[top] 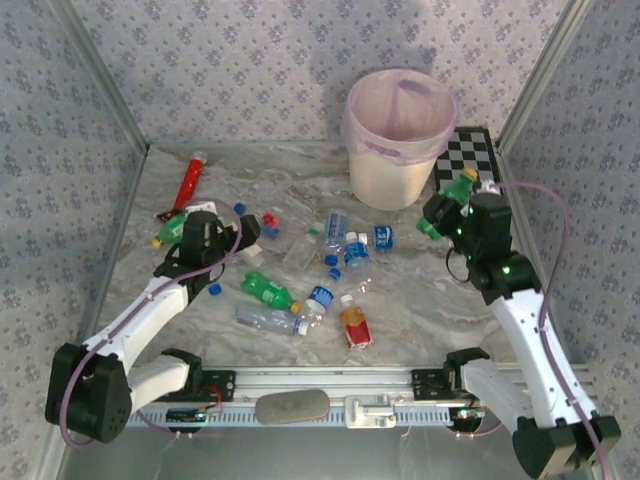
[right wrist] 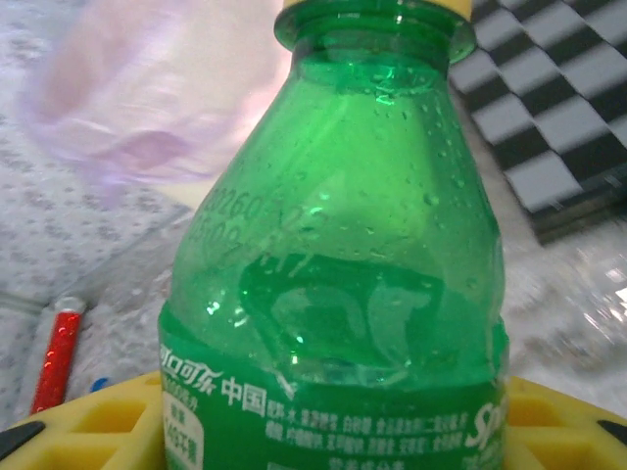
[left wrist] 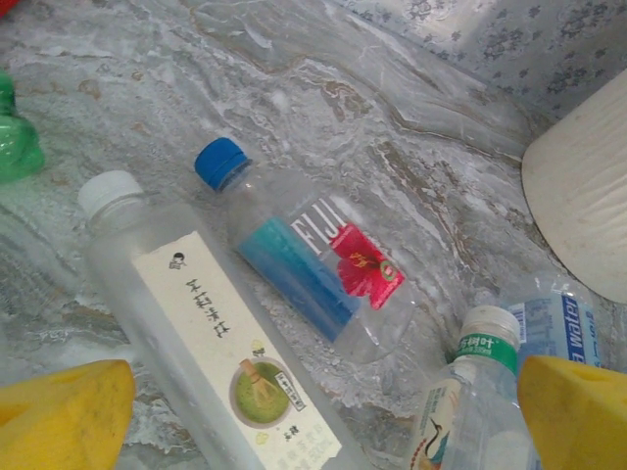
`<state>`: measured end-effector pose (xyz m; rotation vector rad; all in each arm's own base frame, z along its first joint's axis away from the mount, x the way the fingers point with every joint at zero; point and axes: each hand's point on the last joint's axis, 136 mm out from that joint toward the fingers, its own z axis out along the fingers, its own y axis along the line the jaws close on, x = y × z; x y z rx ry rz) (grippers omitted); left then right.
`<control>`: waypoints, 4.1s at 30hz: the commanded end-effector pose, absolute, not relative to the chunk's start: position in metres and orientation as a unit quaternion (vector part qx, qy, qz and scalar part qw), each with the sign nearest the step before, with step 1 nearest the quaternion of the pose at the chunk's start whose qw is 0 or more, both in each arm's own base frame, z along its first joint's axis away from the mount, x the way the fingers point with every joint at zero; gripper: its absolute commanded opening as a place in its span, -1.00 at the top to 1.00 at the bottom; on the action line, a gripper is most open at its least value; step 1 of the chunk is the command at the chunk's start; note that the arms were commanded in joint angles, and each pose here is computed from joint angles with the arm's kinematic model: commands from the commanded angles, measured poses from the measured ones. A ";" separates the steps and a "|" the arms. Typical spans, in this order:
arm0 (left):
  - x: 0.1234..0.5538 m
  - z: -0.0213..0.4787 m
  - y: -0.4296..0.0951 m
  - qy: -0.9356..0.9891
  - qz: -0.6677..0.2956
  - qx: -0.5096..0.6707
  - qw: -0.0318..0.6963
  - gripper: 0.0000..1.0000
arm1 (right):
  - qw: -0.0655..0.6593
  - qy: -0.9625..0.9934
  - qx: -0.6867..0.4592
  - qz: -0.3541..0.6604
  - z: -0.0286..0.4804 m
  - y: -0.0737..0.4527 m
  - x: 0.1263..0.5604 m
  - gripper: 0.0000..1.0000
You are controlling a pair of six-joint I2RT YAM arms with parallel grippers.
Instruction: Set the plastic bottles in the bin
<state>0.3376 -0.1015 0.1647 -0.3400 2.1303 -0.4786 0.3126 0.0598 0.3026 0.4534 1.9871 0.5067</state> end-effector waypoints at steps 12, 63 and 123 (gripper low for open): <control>0.344 0.173 -0.091 0.849 -0.219 -0.139 0.460 -1.00 | 0.591 0.791 0.044 0.152 0.423 0.102 0.450 0.12; 0.365 0.212 -0.093 0.842 -0.150 -0.086 0.511 -1.00 | 0.541 0.815 0.002 0.206 0.414 0.130 0.474 -0.85; 0.416 0.066 0.056 0.989 0.064 -0.023 0.128 -0.95 | 0.496 0.856 0.076 0.123 0.220 0.120 0.346 -0.98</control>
